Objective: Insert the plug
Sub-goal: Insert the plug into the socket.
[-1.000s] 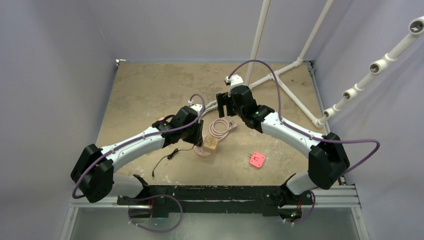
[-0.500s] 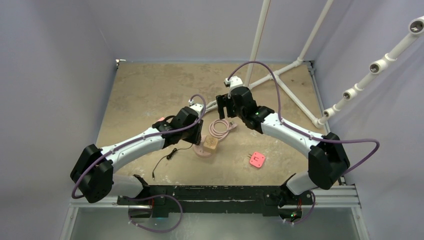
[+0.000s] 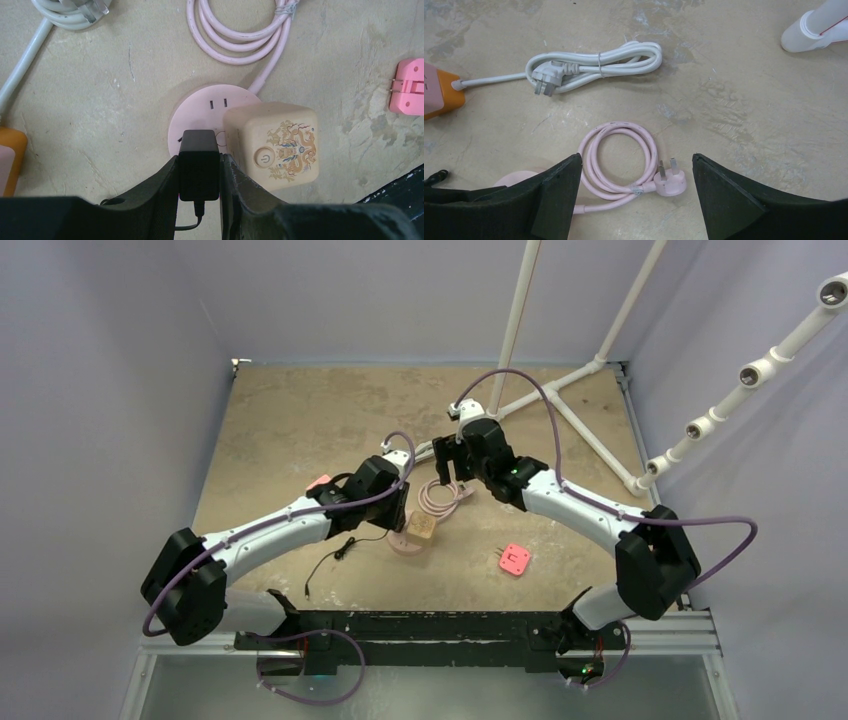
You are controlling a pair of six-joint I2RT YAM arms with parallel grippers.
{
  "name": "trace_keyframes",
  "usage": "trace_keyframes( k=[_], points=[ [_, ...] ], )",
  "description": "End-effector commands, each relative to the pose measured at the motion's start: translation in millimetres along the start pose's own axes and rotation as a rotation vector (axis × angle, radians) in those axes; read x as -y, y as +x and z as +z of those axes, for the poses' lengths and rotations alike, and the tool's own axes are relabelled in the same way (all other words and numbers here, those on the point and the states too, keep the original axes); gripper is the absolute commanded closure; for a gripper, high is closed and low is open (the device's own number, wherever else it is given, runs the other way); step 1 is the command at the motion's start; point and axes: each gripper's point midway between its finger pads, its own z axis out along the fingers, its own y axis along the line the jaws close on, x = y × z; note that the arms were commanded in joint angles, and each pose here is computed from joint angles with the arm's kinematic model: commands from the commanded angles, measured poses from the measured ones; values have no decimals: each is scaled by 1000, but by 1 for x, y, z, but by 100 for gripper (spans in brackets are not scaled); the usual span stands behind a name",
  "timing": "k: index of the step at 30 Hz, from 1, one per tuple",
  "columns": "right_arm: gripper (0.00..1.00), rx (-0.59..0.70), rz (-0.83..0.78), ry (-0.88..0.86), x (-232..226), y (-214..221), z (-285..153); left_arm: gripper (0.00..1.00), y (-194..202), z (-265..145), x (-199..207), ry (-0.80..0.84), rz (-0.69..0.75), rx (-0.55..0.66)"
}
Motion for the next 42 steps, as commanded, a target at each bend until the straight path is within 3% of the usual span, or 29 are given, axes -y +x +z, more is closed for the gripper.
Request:
trace_keyframes(
  k=[1,6,20,42],
  points=[
    [18,10,-19,-41,-9,-4,5,100,26,-2,-1,-4,13,-87],
    [18,-60,-29,4,-5,18,29,100,25,-3,-5,-21,27,-75],
    [19,-71,-107,26,-5,28,66,100,29,-1,-18,-59,98,-57],
    [20,-27,-70,-10,-10,8,39,100,52,11,-18,-50,121,-95]
  ],
)
